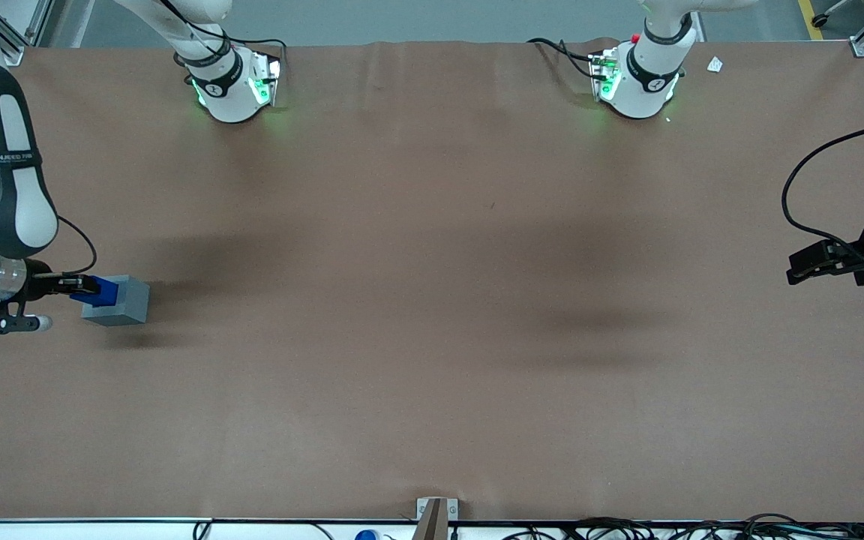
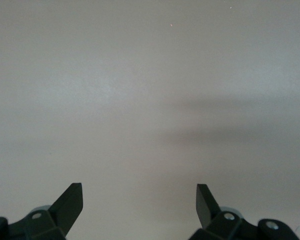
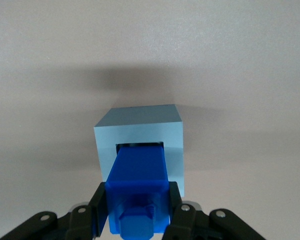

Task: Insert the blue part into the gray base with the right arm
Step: 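Lower the blue block into the gray base's opening, then open the right gripper to release the blue block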

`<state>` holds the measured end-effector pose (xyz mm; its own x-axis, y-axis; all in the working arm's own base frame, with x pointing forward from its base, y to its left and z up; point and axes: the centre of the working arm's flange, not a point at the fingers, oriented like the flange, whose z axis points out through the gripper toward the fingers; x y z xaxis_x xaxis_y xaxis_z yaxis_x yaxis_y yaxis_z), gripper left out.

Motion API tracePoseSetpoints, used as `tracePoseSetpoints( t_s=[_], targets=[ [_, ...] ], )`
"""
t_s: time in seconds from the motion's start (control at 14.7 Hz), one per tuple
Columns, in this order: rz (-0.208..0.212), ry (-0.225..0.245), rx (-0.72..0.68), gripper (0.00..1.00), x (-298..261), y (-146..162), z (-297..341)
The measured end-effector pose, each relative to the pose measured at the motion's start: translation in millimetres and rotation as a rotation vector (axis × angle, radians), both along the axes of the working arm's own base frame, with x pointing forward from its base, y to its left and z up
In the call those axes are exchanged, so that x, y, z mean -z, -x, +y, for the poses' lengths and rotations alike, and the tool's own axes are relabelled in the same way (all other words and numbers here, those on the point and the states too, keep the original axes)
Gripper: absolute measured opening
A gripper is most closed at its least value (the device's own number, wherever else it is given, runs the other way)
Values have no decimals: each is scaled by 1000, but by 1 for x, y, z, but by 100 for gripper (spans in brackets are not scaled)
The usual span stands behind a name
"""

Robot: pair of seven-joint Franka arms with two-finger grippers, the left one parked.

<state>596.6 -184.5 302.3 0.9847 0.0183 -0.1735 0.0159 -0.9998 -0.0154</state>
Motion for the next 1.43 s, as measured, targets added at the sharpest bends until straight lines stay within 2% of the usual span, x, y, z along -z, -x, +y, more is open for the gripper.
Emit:
tracePoseSetpoints(
  t_s=[0.54, 1.22, 1.36, 1.43],
  targets=[
    [-13, 4, 1, 51, 3, -2, 0],
    [-10, 3, 1, 51, 12, -3, 0],
    [-5, 2, 1, 54, 14, -2, 0],
    [-3, 1, 1, 61, 14, -2, 0]
  ],
)
